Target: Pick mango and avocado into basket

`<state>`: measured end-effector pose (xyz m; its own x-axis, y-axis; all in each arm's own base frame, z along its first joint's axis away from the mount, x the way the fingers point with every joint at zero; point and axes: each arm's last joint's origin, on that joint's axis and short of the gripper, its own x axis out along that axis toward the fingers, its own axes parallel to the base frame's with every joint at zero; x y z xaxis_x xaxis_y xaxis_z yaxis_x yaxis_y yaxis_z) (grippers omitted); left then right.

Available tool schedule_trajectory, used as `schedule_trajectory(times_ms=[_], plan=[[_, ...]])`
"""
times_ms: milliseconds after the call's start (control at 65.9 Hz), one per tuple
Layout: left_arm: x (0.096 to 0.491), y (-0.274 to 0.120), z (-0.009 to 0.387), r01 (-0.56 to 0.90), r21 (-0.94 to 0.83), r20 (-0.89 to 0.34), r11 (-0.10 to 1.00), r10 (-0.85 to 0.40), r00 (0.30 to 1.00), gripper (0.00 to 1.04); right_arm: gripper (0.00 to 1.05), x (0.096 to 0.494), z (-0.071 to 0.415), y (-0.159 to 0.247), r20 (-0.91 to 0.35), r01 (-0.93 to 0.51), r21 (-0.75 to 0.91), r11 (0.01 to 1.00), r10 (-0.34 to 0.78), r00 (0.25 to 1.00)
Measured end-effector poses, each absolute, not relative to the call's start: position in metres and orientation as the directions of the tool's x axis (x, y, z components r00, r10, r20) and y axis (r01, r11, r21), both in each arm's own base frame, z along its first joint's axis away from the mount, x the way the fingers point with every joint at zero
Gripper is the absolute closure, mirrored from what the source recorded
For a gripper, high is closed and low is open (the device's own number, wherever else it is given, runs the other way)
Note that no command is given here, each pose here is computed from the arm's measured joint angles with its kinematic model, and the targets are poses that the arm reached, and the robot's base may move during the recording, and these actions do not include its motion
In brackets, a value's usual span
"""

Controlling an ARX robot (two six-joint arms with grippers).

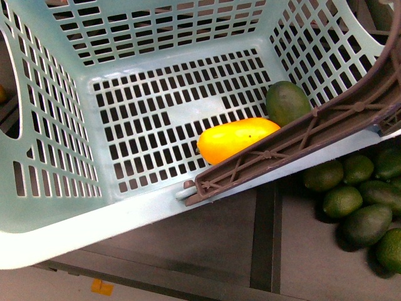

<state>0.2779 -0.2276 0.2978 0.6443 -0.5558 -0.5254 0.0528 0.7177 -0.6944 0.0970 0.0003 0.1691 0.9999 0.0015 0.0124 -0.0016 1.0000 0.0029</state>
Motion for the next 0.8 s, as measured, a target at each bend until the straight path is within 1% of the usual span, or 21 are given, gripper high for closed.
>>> schedule_trajectory(times_ms=[61, 91, 167, 212, 288, 440, 470, 501, 546, 622, 713, 804], plan=[[0.278, -0.228, 0.298, 0.053, -0.694, -0.525, 0.718, -0.555, 0.645, 0.91, 0.29, 0.097, 0.169, 0.0, 0.013, -0.002, 0.003, 1.0, 0.002, 1.0], [0.278, -0.228, 0.298, 0.053, -0.694, -0.525, 0.718, -0.555, 0.645, 0.91, 0.26, 0.097, 0.169, 0.0, 0.013, -0.001, 0.003, 1.0, 0.001, 1.0], [0.278, -0.228, 0.298, 0.053, -0.695, -0.525, 0.718, -0.556, 0.644, 0.91, 0.12, 0.097, 0.169, 0.0, 0.012, -0.002, 0.003, 1.0, 0.002, 1.0], [0.278, -0.228, 0.298, 0.053, -0.695, -0.525, 0.717, -0.556, 0.644, 0.91, 0.07, 0.097, 0.169, 0.0, 0.012, -0.002, 0.003, 1.0, 0.002, 1.0], [0.278, -0.228, 0.298, 0.053, -0.695, -0.525, 0.717, -0.556, 0.644, 0.91, 0.09, 0.097, 0.169, 0.0, 0.012, -0.002, 0.003, 1.0, 0.002, 1.0], [0.278, -0.228, 0.298, 0.049, -0.693, -0.526, 0.72, -0.55, 0.649, 0.91, 0.09, 0.097, 0.169, 0.0, 0.012, -0.002, 0.003, 1.0, 0.002, 1.0], [0.277, -0.228, 0.298, 0.024, -0.684, -0.531, 0.729, -0.52, 0.669, 0.91, 0.09, 0.097, 0.169, 0.0, 0.012, -0.002, 0.003, 1.0, 0.002, 1.0], [0.277, -0.228, 0.297, -0.042, -0.669, -0.542, 0.742, -0.448, 0.711, 0.91, 0.09, 0.097, 0.169, 0.0, 0.013, -0.001, 0.003, 1.0, 0.001, 1.0], [0.279, -0.228, 0.294, -0.177, -0.681, -0.537, 0.711, -0.32, 0.781, 0.91, 0.09, 0.097, 0.169, 0.0, 0.012, -0.002, 0.003, 1.0, 0.002, 1.0], [0.285, -0.224, 0.29, -0.305, -0.715, -0.514, 0.629, -0.179, 0.839, 0.91, 0.09, 0.097, 0.169, 0.0, 0.014, -0.002, 0.003, 1.0, 0.002, 1.0], [0.298, -0.209, 0.287, -0.351, -0.739, -0.494, 0.575, -0.109, 0.862, 0.91, 0.09, 0.097, 0.169, 0.0, 0.014, -0.001, 0.003, 1.0, 0.001, 1.0], [0.308, -0.192, 0.276, -0.394, -0.751, -0.503, 0.531, -0.073, 0.861, 0.91, 0.09, 0.097, 0.169, 0.0, 0.014, -0.002, 0.003, 1.0, 0.002, 1.0]])
